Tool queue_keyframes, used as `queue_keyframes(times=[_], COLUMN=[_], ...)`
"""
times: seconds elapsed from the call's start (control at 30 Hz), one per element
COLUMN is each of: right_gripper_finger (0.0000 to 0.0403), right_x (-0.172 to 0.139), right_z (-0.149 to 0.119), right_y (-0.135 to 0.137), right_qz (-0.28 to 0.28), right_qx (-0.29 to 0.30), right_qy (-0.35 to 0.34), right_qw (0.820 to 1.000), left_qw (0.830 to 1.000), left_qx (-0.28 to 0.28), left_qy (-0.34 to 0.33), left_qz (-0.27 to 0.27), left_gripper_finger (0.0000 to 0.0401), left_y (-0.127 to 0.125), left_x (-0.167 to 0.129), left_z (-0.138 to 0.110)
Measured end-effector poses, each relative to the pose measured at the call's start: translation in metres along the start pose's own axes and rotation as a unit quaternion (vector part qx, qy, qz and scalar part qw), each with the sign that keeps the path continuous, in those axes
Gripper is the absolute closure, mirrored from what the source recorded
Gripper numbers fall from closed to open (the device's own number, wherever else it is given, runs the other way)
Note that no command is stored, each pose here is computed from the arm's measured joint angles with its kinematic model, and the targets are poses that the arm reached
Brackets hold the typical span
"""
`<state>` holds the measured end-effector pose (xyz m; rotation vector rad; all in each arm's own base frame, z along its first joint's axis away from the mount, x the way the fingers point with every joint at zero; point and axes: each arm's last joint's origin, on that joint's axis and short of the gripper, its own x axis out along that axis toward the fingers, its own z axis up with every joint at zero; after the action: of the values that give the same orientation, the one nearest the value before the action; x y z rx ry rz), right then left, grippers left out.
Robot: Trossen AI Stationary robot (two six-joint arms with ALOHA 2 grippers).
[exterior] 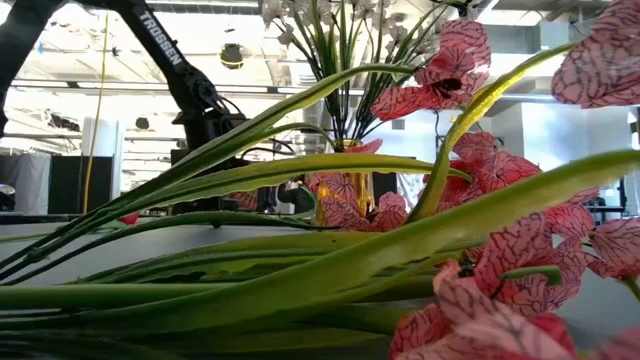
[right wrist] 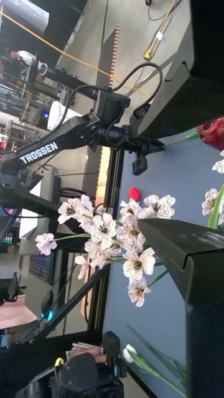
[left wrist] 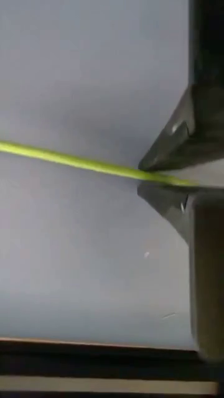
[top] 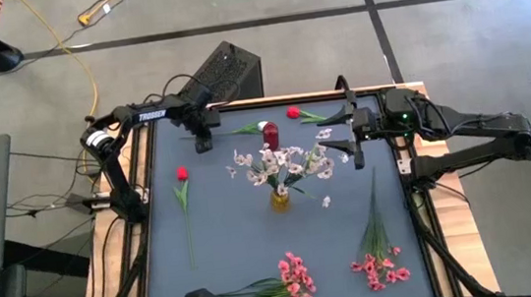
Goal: Sort flowers into vase by color
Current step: Put the top white flower into the yellow flower vase
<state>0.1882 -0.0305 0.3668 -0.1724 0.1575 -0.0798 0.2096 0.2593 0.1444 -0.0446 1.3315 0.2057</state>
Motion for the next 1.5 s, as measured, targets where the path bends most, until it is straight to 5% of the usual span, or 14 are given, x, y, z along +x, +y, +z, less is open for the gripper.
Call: queue_keyframes(times=[0.4,0.6,0.8,1.0,1.17,1.5], right_gripper_finger=[0.0155,0.0155,0.0155,0.0155,0.0155,0.0155], right_x=[0.000,0.000,0.000,0.000,0.000,0.000], right_z=[0.000,0.000,0.000,0.000,0.000,0.000], right_y=[0.000,0.000,0.000,0.000,0.000,0.000], right_qz=[0.001,0.001,0.001,0.001,0.001,0.001], right_qx=[0.013,0.019,0.021,0.021,0.021,0.019], right_qy=[0.000,0.000,-0.001,-0.001,0.001,-0.001], right_qw=[1.000,1.000,1.000,1.000,1.000,1.000], left_qw=[0.993,0.978,0.946,0.883,0.824,0.639], left_qx=[-0.107,-0.140,-0.143,-0.098,-0.088,0.012], left_qy=[-0.007,-0.131,-0.280,-0.446,-0.549,-0.756], left_qz=[-0.050,-0.076,-0.084,-0.104,-0.106,-0.142], left_gripper_finger=[0.0400,0.0401,0.0401,0.0401,0.0401,0.0401], left_y=[0.006,0.007,-0.006,-0.032,-0.061,-0.119], left_x=[-0.025,-0.073,-0.130,-0.163,-0.160,-0.168], left_z=[-0.021,-0.024,-0.019,-0.017,-0.021,-0.035])
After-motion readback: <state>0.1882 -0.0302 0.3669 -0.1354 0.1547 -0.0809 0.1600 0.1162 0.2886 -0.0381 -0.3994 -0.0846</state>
